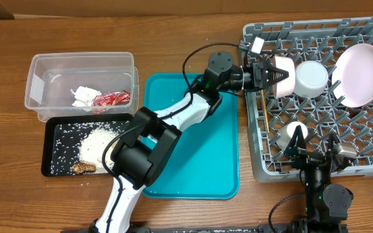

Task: Sort waste into correct bins and load items into the dishwasher
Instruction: 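Carry the emptied bowl with the left gripper over the dish rack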

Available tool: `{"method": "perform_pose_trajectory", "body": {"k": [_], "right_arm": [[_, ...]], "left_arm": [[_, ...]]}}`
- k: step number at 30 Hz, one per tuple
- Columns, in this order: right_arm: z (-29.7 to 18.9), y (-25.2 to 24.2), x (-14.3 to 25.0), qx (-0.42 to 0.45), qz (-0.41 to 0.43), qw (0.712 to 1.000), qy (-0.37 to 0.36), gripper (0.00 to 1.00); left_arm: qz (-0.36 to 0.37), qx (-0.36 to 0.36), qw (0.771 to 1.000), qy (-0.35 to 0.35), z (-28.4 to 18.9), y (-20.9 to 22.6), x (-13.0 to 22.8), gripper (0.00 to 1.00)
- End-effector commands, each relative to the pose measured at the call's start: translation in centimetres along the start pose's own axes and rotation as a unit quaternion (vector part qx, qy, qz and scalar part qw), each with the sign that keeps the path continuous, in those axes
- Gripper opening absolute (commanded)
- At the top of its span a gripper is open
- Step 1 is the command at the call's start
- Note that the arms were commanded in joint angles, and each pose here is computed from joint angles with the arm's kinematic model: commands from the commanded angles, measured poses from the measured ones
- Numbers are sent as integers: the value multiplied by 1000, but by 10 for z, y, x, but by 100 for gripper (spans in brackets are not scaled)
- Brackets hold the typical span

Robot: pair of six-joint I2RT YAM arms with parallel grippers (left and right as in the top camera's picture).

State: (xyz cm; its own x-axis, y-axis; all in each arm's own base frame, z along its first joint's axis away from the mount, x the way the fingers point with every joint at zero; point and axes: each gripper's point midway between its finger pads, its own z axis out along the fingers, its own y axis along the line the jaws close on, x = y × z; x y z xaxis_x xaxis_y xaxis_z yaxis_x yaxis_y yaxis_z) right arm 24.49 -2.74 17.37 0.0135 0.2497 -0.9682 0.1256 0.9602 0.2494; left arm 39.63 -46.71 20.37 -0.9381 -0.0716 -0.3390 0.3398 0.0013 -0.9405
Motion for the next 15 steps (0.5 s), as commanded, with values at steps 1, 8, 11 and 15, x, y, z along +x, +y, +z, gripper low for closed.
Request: {"method": "perform_pose_trajectory", "body": {"k": [1, 8, 11, 15], "right_arm": [[0, -2, 1, 3, 0, 1000, -3, 100], [0, -2, 1, 3, 0, 1000, -3, 100], [0, -2, 1, 3, 0, 1000, -3, 100], [0, -2, 1, 3, 0, 1000, -3, 100]], "left_arm": [[26, -6, 1000, -3, 2, 2, -3, 5], [20, -16, 1000, 2, 3, 7, 0, 5], [16, -17, 1000, 1, 2, 7, 0, 6], [32, 11, 999, -11, 3, -8, -5, 5]]}}
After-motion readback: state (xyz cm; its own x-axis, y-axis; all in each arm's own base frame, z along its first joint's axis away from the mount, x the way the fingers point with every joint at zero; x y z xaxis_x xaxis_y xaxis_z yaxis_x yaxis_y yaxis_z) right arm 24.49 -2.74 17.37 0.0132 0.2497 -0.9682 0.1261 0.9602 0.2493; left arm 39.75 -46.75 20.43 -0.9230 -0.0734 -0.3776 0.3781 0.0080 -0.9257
